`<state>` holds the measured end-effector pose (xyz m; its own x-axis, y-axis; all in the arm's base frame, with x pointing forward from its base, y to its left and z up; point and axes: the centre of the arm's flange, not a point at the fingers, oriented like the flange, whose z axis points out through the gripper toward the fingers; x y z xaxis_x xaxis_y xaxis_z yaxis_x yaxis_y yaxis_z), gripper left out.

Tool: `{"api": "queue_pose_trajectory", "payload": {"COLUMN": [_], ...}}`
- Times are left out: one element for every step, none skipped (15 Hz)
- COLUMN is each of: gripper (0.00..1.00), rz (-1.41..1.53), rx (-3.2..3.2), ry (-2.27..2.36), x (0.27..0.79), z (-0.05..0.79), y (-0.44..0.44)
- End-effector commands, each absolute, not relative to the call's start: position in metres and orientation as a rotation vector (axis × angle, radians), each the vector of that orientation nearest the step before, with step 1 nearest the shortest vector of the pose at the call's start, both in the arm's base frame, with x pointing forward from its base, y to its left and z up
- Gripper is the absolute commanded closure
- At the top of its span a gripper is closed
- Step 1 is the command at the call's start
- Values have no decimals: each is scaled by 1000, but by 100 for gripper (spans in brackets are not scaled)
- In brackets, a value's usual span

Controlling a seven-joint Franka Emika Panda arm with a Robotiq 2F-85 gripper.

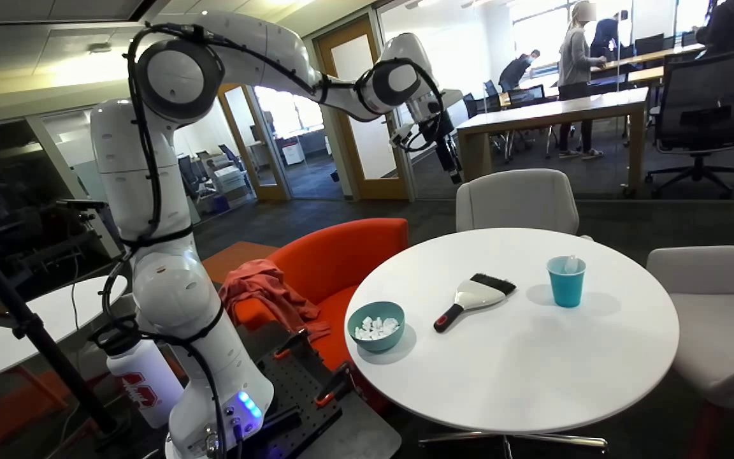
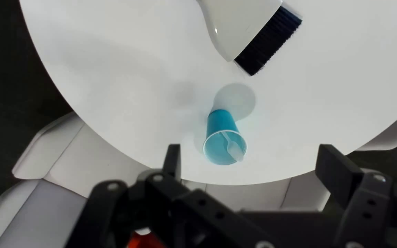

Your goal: Move the blue cup forward

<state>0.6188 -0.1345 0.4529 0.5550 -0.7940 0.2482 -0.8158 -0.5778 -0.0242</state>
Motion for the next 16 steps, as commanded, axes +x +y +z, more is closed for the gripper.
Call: {"api": "queue_pose_trajectory", "payload": {"gripper": [0, 0, 0, 0, 0, 0, 0, 0, 0, 0, 0, 0, 0, 0, 0, 0], "rz": [364, 348, 337, 336, 327, 319, 317, 304, 293, 281, 272, 262, 258, 258, 253, 237], "rx": [2627, 2611, 2598, 2583, 2568, 2550, 2524, 2500, 2477, 2453, 2431, 2417, 2402, 2387, 2372, 2339], "ry": [-1418, -1438, -1449, -1471, -1488, -1514, -1548, -1589, -1632, -1676, -1717, -1750, -1778, -1807, -1820, -1842], "x": [654, 664, 672, 680, 686, 693, 700, 708, 715, 723, 730, 737, 744, 749, 756, 761], "z": [439, 428, 419, 405, 393, 378, 364, 349, 338, 324, 313, 303, 294, 286, 279, 273], "y": [-163, -173, -182, -193, -201, -210, -219, -229, -238, -249, -258, -267, -274, -280, -286, -289]}}
